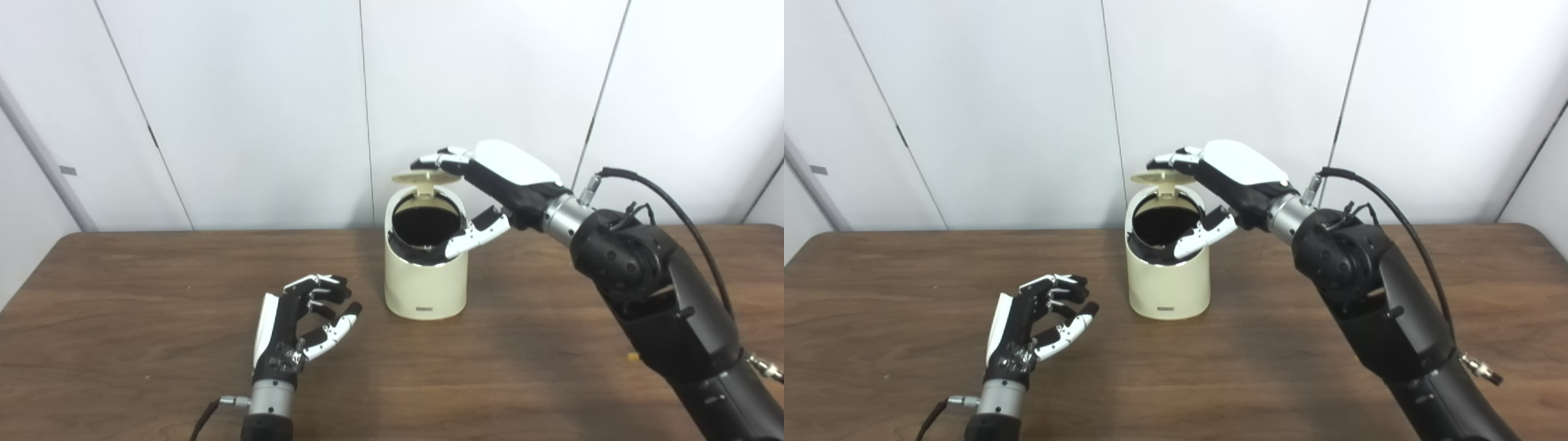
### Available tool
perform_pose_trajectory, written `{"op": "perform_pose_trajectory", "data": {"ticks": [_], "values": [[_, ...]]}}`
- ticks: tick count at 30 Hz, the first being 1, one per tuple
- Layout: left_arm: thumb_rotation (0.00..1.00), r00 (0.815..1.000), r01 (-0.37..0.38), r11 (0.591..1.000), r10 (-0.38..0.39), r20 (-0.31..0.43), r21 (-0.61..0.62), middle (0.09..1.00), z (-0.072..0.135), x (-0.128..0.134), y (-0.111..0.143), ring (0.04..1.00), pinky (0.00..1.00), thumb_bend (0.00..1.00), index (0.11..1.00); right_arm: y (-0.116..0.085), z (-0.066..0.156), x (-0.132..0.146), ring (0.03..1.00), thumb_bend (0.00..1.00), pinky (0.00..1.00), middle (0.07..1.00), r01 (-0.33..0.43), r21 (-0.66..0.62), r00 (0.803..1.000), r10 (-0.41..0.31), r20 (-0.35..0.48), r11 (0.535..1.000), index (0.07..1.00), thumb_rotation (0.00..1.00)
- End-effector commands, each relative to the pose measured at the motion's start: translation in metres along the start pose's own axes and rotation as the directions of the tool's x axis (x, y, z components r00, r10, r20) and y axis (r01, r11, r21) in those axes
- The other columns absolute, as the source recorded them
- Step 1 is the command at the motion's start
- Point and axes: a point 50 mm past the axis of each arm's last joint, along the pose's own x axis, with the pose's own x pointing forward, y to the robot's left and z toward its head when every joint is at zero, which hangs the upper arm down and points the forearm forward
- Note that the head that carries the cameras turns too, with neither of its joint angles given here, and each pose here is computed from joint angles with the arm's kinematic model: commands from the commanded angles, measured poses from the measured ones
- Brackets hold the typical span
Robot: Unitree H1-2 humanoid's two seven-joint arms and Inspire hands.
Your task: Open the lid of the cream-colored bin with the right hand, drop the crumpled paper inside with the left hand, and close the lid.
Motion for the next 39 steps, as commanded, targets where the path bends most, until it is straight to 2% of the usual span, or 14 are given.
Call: {"op": "perform_pose_trajectory", "data": {"ticks": [1,18,23,32,39], "values": [[0.05,0.997,-0.013,1.000,0.014,0.071,-0.006,0.680,0.015,0.011,0.002,0.603,0.49,0.50,0.498,-0.022,0.006,0.000,0.949,0.77,0.83,0.828,0.059,-0.060,0.998,-0.057,0.033,0.997,0.826,0.47],[0.05,0.998,-0.012,1.000,0.012,0.068,-0.006,0.686,0.019,0.012,0.003,0.614,0.50,0.50,0.498,-0.020,-0.002,-0.002,0.947,0.76,0.88,0.820,0.030,-0.064,1.000,-0.030,-0.005,0.997,0.812,0.44],[0.05,0.998,-0.009,1.000,0.010,0.068,-0.015,0.690,0.019,0.013,0.002,0.619,0.50,0.50,0.498,-0.014,0.002,-0.006,0.963,0.75,0.93,0.820,-0.014,-0.065,1.000,0.014,0.004,0.998,0.808,0.44],[0.05,0.997,-0.008,1.000,0.009,0.070,-0.019,0.689,0.021,0.014,0.002,0.619,0.51,0.50,0.498,-0.002,0.003,-0.008,0.933,0.76,0.92,0.783,-0.066,-0.094,0.997,0.069,0.027,0.993,0.778,0.51],[0.05,0.998,-0.008,1.000,0.009,0.068,-0.019,0.688,0.024,0.013,0.001,0.618,0.50,0.50,0.498,0.010,0.002,-0.010,0.914,0.76,0.90,0.752,-0.084,-0.073,0.995,0.088,0.051,0.994,0.764,0.47]]}}
